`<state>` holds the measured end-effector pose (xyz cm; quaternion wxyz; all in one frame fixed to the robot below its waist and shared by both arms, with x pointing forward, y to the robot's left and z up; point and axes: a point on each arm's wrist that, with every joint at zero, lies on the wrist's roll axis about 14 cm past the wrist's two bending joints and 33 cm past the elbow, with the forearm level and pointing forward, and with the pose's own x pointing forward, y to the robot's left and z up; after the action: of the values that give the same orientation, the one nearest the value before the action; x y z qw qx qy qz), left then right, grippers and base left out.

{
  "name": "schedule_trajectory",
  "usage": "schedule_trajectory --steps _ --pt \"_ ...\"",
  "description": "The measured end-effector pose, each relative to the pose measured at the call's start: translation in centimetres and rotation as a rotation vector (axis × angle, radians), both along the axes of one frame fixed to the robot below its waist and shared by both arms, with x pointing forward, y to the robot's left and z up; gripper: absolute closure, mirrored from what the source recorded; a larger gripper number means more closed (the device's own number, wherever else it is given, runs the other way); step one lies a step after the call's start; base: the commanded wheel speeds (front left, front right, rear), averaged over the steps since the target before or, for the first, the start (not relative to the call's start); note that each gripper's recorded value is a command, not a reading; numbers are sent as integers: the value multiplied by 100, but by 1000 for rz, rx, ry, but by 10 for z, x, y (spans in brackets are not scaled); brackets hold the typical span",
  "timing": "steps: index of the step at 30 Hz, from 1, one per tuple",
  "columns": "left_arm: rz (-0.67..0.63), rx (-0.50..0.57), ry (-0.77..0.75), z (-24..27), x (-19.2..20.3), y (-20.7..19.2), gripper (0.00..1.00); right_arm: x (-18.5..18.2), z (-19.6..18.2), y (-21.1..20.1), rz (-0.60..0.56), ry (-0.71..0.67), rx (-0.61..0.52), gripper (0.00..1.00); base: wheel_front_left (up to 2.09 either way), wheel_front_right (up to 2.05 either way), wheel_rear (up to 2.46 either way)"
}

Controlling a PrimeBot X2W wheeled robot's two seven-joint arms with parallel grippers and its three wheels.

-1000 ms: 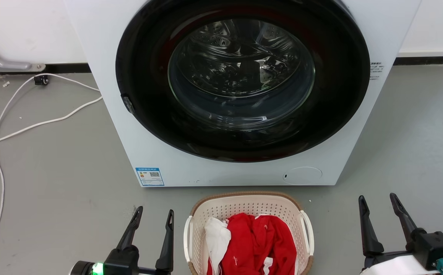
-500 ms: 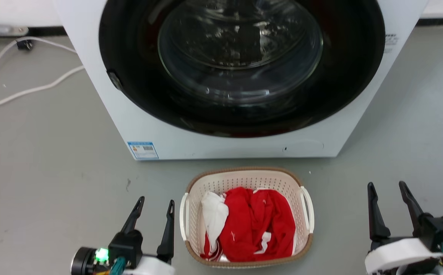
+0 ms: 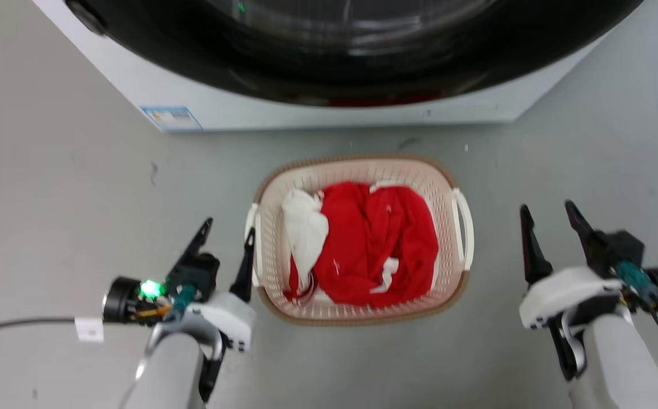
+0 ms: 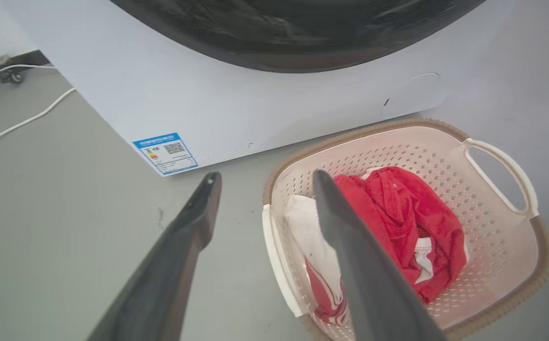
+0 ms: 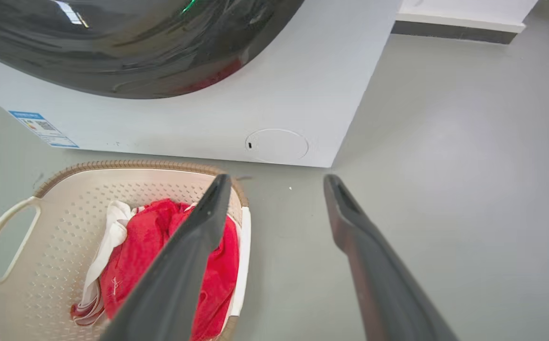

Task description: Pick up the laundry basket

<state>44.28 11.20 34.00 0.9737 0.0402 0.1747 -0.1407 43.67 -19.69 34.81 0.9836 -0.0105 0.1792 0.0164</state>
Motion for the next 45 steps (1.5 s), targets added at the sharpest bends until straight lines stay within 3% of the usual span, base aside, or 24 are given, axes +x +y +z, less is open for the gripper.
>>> schedule_trajectory --steps 9,24,32,45 --pt "4 36 197 -83 20 11 0 17 -74 8 5 184 41 0 0 0 0" --pt "-14 99 404 -165 28 21 0 22 -164 33 70 473 68 0 0 0 0" --pt "-28 119 466 -183 27 26 0 24 -188 50 118 566 74 0 0 0 0" --pt "-57 146 477 -186 25 23 0 15 -196 53 125 618 79 0 0 0 0"
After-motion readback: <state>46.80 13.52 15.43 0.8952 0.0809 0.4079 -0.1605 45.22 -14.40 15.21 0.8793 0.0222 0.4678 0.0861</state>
